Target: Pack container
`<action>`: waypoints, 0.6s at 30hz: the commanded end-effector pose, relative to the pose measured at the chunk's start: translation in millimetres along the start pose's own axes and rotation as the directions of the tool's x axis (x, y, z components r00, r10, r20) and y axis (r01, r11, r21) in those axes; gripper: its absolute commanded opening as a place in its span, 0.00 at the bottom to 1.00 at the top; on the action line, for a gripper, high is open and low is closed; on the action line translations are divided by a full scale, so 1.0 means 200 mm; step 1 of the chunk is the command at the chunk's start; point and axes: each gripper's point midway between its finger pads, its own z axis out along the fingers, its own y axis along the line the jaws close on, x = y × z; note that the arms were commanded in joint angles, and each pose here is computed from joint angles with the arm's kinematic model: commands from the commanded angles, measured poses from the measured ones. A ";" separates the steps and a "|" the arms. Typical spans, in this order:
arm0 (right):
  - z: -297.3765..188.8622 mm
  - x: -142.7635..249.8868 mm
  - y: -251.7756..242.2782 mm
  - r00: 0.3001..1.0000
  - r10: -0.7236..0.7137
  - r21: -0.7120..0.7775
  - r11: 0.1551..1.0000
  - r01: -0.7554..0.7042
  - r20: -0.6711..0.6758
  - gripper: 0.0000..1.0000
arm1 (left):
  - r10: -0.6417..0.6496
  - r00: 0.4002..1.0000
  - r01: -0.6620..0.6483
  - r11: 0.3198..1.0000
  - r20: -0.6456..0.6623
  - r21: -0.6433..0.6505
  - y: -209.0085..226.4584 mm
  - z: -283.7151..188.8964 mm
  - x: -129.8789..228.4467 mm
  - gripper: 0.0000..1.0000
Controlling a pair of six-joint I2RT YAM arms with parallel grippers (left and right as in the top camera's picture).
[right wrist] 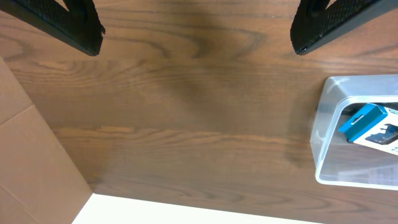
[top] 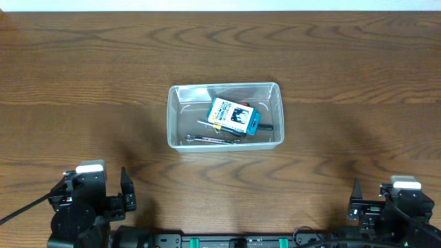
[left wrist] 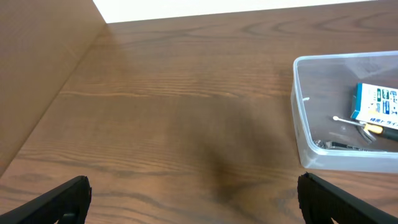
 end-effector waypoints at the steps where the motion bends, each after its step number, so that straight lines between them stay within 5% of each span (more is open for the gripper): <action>1: 0.00 0.01 0.00 1.000 0.015 0.000 1.000 -0.015 0.001 0.99 | 0.018 1.000 -0.018 1.000 -0.004 -0.003 0.00 0.00 0.01 0.98; 18: 0.00 0.01 0.01 1.000 0.005 -0.020 1.000 -0.005 0.007 0.99 | 0.018 1.000 -0.018 1.000 -0.004 -0.004 0.00 0.00 0.01 0.98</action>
